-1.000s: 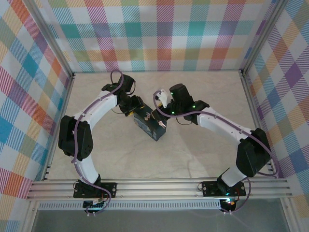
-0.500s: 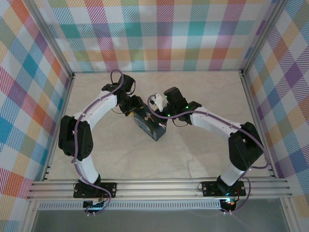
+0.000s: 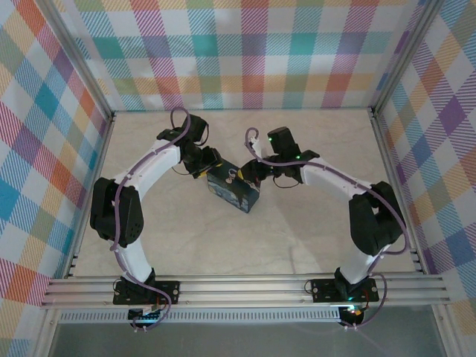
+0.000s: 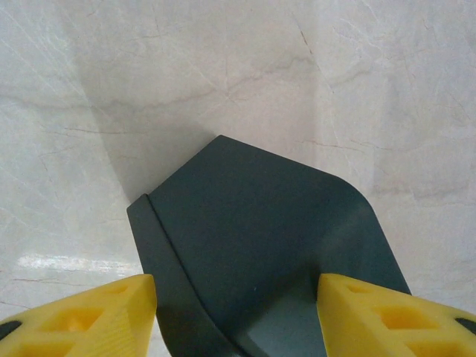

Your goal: Unlock the padlock with the key

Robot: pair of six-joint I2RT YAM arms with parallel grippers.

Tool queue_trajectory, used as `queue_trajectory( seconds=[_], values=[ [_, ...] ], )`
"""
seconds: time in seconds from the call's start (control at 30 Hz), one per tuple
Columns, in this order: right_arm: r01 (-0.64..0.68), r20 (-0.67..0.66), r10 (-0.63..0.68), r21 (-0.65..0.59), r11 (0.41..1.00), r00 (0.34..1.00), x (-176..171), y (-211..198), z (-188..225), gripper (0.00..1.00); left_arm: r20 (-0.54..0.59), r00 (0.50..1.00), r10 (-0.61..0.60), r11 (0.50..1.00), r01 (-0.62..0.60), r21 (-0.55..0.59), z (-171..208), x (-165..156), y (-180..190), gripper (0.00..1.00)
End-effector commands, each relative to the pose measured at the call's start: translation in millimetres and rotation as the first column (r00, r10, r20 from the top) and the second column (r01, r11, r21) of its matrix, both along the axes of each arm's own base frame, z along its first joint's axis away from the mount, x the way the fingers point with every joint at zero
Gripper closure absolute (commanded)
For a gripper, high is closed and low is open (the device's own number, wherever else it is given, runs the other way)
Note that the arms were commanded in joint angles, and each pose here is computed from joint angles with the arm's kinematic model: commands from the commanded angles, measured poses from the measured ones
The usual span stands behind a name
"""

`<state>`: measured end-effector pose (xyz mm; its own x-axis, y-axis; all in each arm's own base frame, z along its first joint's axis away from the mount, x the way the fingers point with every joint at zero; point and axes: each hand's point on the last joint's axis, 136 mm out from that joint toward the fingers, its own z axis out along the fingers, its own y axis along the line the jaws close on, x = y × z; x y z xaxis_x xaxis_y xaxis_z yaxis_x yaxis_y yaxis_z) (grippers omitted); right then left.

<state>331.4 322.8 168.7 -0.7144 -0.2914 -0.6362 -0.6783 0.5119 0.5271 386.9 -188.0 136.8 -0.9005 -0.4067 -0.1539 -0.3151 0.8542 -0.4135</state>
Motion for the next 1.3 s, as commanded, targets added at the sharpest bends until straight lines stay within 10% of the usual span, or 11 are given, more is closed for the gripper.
queue_trajectory(
  seconds=[0.0, 0.23, 0.4, 0.83, 1.27],
  values=[
    [-0.046, -0.149, 0.061, 0.101, 0.994, 0.987, -10, 11, 6, 1.0, -0.041, 0.999, -0.007, 1.0, 0.008, 0.029, -12, -3, 7, 0.42],
    [-0.027, -0.308, 0.106, 0.249, 0.968, 0.946, -12, 10, 26, 1.0, -0.044, 0.999, -0.011, 0.999, 0.012, 0.034, -15, -5, 7, 0.42],
    [0.025, -0.337, 0.004, 0.082, 0.996, 0.942, -4, -2, -3, 0.83, -0.046, 0.999, -0.01, 0.999, 0.011, 0.031, -16, -5, 7, 0.42],
    [0.135, -0.008, -0.136, -0.087, 0.987, 0.991, 9, -37, 19, 0.59, -0.047, 0.999, -0.012, 0.999, 0.013, 0.034, -18, -4, 7, 0.42],
    [-0.045, 0.303, 0.141, -0.303, 0.952, 0.942, -11, -2, 5, 0.41, -0.047, 0.999, -0.011, 0.999, 0.013, 0.036, -17, -5, 7, 0.42]
  ],
)
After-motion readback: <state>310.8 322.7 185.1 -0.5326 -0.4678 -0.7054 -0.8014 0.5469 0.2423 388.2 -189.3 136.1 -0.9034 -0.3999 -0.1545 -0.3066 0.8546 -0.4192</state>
